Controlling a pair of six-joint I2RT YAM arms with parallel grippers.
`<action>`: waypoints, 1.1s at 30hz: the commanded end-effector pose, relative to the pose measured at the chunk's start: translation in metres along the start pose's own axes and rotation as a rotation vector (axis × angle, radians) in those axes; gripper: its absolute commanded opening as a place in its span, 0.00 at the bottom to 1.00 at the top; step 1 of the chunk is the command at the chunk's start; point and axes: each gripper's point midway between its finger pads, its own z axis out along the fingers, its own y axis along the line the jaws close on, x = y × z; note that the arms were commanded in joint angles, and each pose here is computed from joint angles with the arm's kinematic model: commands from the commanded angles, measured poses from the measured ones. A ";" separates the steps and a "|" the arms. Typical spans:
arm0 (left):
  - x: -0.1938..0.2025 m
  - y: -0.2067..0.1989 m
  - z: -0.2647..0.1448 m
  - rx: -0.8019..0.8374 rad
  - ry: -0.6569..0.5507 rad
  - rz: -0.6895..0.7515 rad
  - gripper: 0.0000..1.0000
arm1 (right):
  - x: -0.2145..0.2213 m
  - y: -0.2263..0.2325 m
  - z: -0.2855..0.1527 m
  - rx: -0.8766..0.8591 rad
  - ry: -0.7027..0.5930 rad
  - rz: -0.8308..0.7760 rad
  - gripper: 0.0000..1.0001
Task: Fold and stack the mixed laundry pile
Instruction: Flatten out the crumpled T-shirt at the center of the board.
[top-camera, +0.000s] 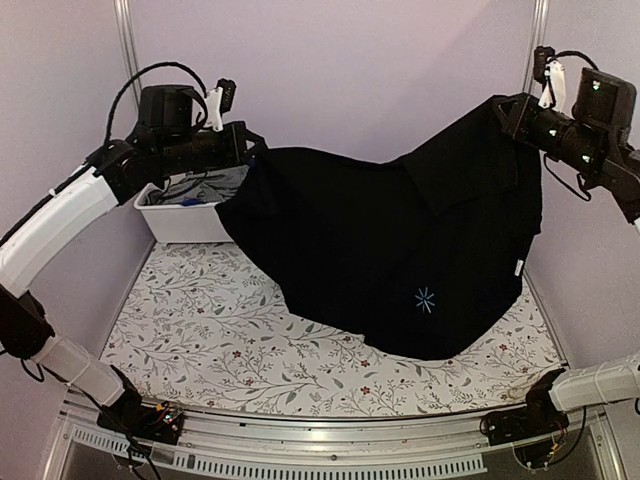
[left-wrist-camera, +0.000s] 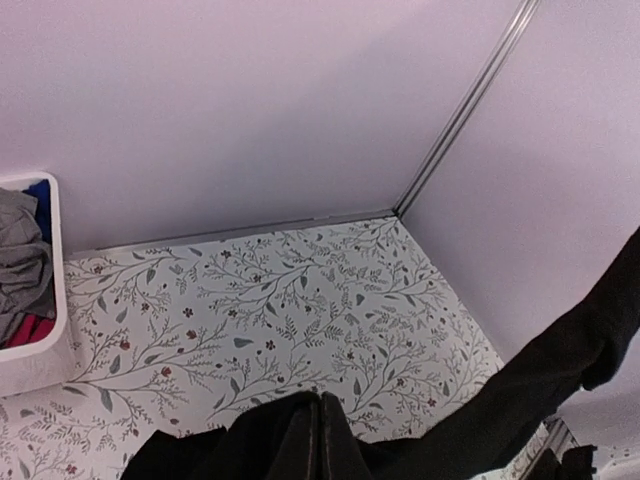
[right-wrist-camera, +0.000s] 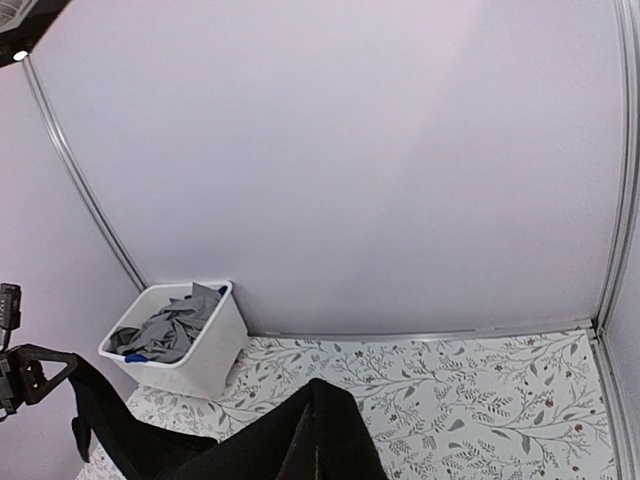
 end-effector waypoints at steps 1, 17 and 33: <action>0.043 0.032 0.041 -0.081 0.196 -0.083 0.00 | 0.045 -0.026 0.045 -0.046 0.232 0.114 0.00; -0.187 0.007 0.070 0.261 -0.435 0.040 0.00 | -0.107 -0.028 0.130 -0.345 -0.075 0.123 0.00; -0.057 -0.023 0.013 0.229 -0.122 0.067 0.00 | -0.045 -0.022 0.033 -0.306 0.060 0.117 0.00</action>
